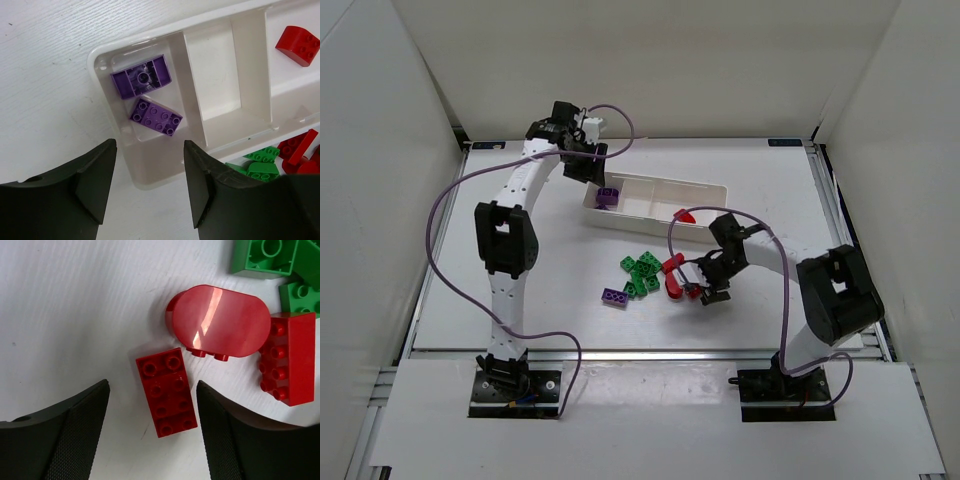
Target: Sort the legos into containers by color
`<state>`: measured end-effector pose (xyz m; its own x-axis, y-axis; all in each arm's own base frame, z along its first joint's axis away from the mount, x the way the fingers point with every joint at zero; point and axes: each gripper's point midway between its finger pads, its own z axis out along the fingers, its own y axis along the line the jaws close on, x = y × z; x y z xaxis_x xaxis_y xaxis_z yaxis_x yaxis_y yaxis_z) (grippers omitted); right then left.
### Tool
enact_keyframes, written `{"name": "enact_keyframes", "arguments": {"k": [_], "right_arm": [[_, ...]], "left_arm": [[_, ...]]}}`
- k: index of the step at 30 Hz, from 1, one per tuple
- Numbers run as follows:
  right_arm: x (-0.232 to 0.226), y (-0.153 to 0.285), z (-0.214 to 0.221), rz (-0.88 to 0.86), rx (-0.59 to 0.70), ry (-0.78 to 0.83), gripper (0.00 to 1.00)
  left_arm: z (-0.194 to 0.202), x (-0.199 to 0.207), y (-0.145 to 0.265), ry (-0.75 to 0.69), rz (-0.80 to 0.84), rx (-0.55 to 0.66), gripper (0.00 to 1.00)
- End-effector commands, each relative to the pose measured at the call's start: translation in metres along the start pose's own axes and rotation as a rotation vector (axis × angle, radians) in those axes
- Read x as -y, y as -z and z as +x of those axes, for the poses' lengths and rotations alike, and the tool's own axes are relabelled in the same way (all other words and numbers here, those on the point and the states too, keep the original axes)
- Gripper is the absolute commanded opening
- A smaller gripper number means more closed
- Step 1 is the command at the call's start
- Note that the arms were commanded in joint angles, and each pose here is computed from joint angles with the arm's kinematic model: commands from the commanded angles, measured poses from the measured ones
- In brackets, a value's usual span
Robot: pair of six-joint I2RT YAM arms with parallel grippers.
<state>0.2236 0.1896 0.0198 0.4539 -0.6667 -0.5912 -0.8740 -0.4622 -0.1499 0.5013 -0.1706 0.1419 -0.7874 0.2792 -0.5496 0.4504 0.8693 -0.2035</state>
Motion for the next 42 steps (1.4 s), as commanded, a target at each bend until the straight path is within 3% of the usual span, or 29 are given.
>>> {"name": "enact_keyframes", "arguments": {"k": [1, 4, 5, 7, 10, 13, 20, 23, 30, 35, 42], "right_arm": [[0.008, -0.003, -0.002, -0.006, 0.006, -0.016, 0.73], [0.009, -0.007, 0.001, -0.019, -0.002, -0.028, 0.65], [0.009, -0.008, 0.003, -0.02, -0.003, -0.038, 0.54], [0.012, -0.008, 0.003, -0.009, -0.005, -0.043, 0.45], [0.014, -0.005, 0.002, 0.013, -0.011, -0.057, 0.21], [0.018, 0.008, -0.008, 0.049, -0.008, -0.072, 0.09], [0.066, 0.093, -0.104, 0.305, 0.18, -0.122, 0.03], [0.096, 0.121, -0.123, 0.393, 0.215, -0.179, 0.02], [0.165, 0.13, -0.1, 0.482, 0.172, -0.314, 0.02], [0.194, 0.124, -0.074, 0.459, 0.152, -0.374, 0.04], [0.213, 0.106, -0.033, 0.455, 0.104, -0.397, 0.07]], "left_arm": [[-0.018, 0.009, 0.048, -0.016, -0.015, 0.086, 0.67], [-0.015, 0.006, 0.05, -0.012, -0.032, 0.081, 0.67], [-0.016, 0.004, 0.053, -0.013, -0.04, 0.085, 0.67], [-0.014, 0.004, 0.054, -0.012, -0.04, 0.081, 0.67], [-0.01, 0.001, 0.056, -0.016, -0.046, 0.077, 0.66], [-0.006, -0.001, 0.058, -0.016, -0.053, 0.078, 0.66], [0.002, -0.003, 0.077, -0.037, -0.079, 0.13, 0.66], [0.007, -0.001, 0.083, -0.051, -0.084, 0.138, 0.66], [0.01, 0.0, 0.092, -0.083, -0.087, 0.146, 0.68], [0.02, 0.024, 0.099, -0.133, 0.034, 0.13, 0.7], [0.07, 0.066, 0.116, -0.239, 0.254, 0.079, 0.71]]}}
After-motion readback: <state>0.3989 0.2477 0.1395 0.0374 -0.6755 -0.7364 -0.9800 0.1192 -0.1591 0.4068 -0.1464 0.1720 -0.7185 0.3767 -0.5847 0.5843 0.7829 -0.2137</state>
